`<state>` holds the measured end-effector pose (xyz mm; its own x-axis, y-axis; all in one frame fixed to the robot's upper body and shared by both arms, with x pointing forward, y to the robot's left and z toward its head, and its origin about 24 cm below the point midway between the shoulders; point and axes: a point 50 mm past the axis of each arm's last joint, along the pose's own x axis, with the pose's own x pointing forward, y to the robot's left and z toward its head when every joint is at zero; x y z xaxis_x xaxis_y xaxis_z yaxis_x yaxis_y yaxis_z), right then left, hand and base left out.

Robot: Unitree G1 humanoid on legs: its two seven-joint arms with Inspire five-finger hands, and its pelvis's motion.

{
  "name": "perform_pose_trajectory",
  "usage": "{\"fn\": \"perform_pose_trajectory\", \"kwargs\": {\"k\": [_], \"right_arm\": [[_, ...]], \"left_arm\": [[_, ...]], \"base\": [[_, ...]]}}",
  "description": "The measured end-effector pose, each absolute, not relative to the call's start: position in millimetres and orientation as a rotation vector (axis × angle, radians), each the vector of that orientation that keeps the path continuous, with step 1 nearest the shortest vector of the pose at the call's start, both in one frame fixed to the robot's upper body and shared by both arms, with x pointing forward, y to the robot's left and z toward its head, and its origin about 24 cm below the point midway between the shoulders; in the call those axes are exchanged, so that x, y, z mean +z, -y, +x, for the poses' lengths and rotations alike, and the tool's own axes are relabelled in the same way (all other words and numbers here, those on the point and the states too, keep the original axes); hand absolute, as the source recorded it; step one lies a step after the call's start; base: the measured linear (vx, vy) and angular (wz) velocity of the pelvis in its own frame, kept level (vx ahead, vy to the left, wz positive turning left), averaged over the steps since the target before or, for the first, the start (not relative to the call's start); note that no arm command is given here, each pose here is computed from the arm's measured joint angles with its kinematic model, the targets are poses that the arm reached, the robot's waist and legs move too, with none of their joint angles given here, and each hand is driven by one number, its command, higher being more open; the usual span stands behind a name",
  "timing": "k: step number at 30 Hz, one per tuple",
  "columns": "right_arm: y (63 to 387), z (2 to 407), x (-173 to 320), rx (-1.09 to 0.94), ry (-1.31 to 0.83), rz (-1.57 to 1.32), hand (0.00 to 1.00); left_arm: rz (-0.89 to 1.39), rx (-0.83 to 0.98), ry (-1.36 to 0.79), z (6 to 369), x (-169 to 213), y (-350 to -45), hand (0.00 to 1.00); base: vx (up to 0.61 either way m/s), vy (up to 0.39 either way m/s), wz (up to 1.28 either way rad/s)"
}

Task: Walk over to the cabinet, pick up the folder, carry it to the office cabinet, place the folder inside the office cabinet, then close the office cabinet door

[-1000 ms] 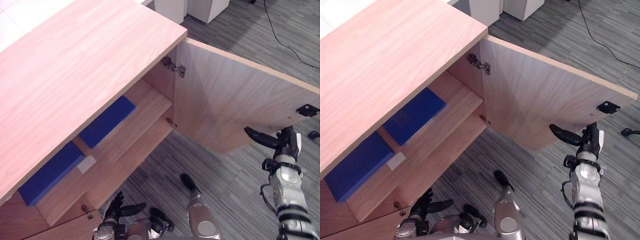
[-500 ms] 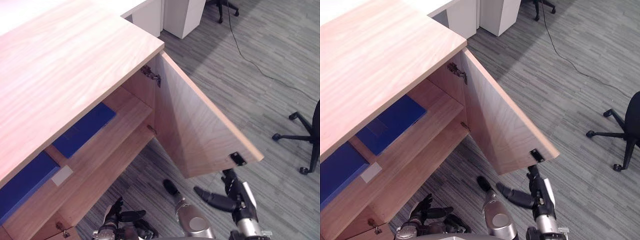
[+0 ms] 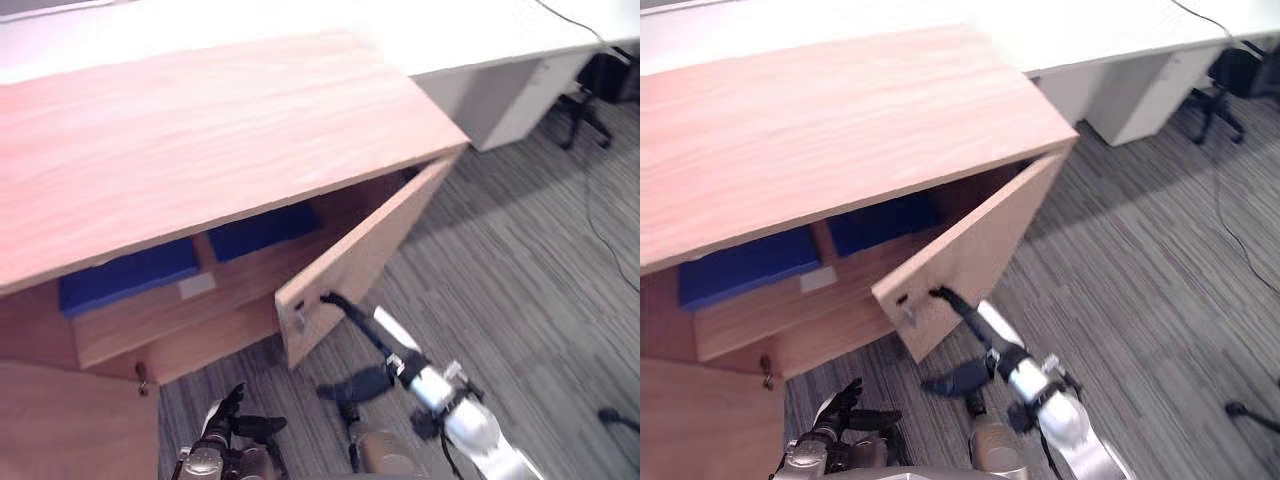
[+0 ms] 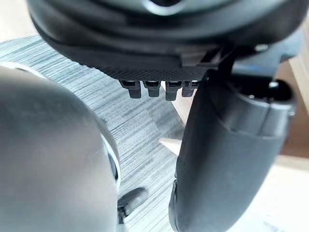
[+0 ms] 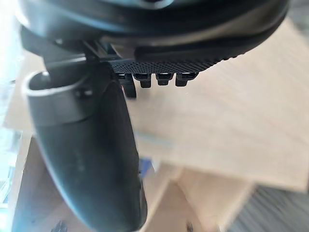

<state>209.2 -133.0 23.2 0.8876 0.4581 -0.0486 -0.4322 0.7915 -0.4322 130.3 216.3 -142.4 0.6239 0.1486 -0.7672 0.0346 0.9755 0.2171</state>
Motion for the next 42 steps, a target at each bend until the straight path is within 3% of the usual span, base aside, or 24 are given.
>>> {"fn": "perform_pose_trajectory", "kwargs": {"k": [6,11,18,23,26,34,42], "right_arm": [[140,260,30,0.283,0.097,-0.436,1.0],[179,281,27,0.064,0.035,-0.412,1.0],[200,253,-24,-0.031,-0.206,-0.335,1.0],[171,207,-90,0.031,-0.512,-0.202,1.0],[155,196,-104,0.038,-0.595,-0.125,1.0],[156,198,-105,-0.015,-0.606,-0.086,1.0],[160,183,-113,-0.021,-0.647,-0.085,1.0]], "left_arm": [[0.205,0.132,-0.896,132,-141,-221,1.0],[0.148,0.17,-0.891,132,-141,-219,1.0],[-0.128,0.383,-0.797,120,-135,-218,1.0],[-0.188,0.564,-0.682,116,-119,-249,1.0],[-0.172,0.652,-0.619,112,-107,-270,1.0],[-0.055,0.696,-0.357,136,-51,-312,1.0],[0.186,0.653,-0.074,180,32,-364,1.0]], "base": [[0.0,-0.021,0.53],[-0.04,-0.007,0.59],[-0.02,-0.016,0.91],[0.04,-0.075,1.18],[0.06,-0.034,0.8],[0.02,-0.005,0.24],[-0.07,-0.014,-0.07]]}}
